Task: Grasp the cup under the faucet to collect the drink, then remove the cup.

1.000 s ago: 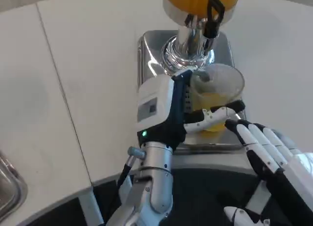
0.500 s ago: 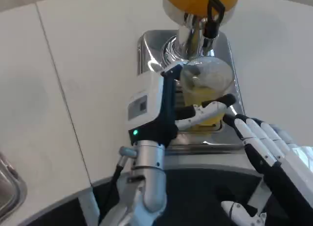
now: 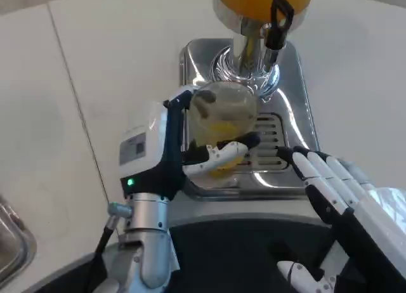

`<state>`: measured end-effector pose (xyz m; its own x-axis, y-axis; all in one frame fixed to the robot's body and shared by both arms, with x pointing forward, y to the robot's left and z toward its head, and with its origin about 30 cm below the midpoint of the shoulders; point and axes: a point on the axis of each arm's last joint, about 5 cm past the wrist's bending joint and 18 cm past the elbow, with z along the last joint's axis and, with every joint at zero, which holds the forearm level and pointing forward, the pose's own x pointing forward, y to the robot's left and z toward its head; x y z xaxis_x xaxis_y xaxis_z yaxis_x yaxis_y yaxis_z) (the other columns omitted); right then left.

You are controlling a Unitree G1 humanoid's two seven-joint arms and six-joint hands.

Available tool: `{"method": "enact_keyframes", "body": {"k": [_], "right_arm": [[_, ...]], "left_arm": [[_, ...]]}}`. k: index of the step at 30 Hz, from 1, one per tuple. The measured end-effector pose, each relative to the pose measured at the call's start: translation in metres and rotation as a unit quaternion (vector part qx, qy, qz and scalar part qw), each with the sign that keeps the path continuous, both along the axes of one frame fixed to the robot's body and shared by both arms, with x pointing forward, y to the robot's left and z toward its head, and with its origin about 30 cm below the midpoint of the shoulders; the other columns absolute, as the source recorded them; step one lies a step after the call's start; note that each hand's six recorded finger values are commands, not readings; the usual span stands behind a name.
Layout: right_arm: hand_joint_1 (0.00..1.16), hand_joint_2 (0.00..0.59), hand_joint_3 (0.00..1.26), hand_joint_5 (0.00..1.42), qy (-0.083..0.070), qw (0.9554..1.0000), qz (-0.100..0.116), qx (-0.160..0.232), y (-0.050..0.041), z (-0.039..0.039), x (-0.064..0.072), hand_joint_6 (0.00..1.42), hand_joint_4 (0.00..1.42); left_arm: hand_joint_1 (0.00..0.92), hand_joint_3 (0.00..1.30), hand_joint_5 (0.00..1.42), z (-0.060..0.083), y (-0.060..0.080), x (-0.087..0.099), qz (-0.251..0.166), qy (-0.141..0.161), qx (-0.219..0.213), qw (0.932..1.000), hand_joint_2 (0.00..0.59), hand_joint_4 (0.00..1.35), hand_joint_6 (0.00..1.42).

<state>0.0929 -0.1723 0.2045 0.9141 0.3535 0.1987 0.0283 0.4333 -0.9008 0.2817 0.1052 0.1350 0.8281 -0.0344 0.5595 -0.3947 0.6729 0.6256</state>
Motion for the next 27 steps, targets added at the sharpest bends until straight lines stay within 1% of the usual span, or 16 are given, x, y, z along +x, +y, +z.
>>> {"method": "enact_keyframes", "body": {"k": [4, 5, 10, 13, 15, 18, 22, 27], "right_arm": [[0.32, 0.455, 0.02, 0.0, 0.009, 0.9999, 0.002, -0.007, -0.0011, -0.0016, -0.003, 0.0, 0.0], [0.32, 0.456, 0.02, 0.0, 0.009, 0.9999, 0.003, -0.009, -0.0012, -0.0017, -0.003, 0.0, 0.0], [0.32, 0.462, 0.02, 0.0, 0.002, 0.9999, 0.004, -0.015, -0.0019, -0.0013, -0.003, 0.0, 0.0], [0.32, 0.465, 0.02, 0.0, -0.003, 0.9998, 0.006, -0.02, -0.0023, -0.0007, -0.003, 0.0, 0.0], [0.32, 0.466, 0.02, 0.0, -0.005, 0.9996, 0.004, -0.027, -0.0038, -0.0005, -0.002, 0.0, 0.0], [0.32, 0.467, 0.02, 0.0, -0.005, 0.9994, 0.002, -0.035, -0.0051, -0.0008, -0.001, 0.0, 0.0], [0.32, 0.468, 0.02, 0.0, -0.005, 0.999, 0.004, -0.044, -0.0064, -0.0021, 0.002, 0.0, 0.0], [0.32, 0.468, 0.02, 0.0, -0.015, 0.9987, 0.007, -0.049, -0.0057, -0.0006, 0.004, 0.0, 0.0]], "left_arm": [[0.702, 1.14, 1.42, 0.005, 0.013, -0.001, 0.011, -0.019, 0.002, 0.9998, 0.0, 1.17, 1.42], [0.703, 1.14, 1.42, 0.006, 0.016, -0.001, 0.016, -0.022, 0.002, 0.9996, 0.0, 1.17, 1.42], [0.71, 1.14, 1.42, 0.011, 0.034, -0.006, 0.032, -0.04, -0.001, 0.9987, 0.0, 1.17, 1.42], [0.715, 1.14, 1.42, 0.012, 0.042, -0.01, 0.037, -0.041, 0.002, 0.9985, 0.0, 1.17, 1.42], [0.727, 1.14, 1.42, 0.01, 0.05, -0.016, 0.036, -0.039, 0.007, 0.9986, 0.0, 1.15, 1.42], [0.734, 1.14, 1.42, 0.008, 0.055, -0.024, 0.036, -0.033, 0.003, 0.9988, 0.0, 1.16, 1.42], [0.74, 1.14, 1.42, 0.009, 0.056, -0.036, 0.027, -0.034, 0.001, 0.999, 0.0, 1.16, 1.42], [0.751, 1.15, 1.42, 0.012, 0.059, -0.048, 0.023, -0.041, -0.002, 0.9989, 0.0, 1.17, 1.42]]}}
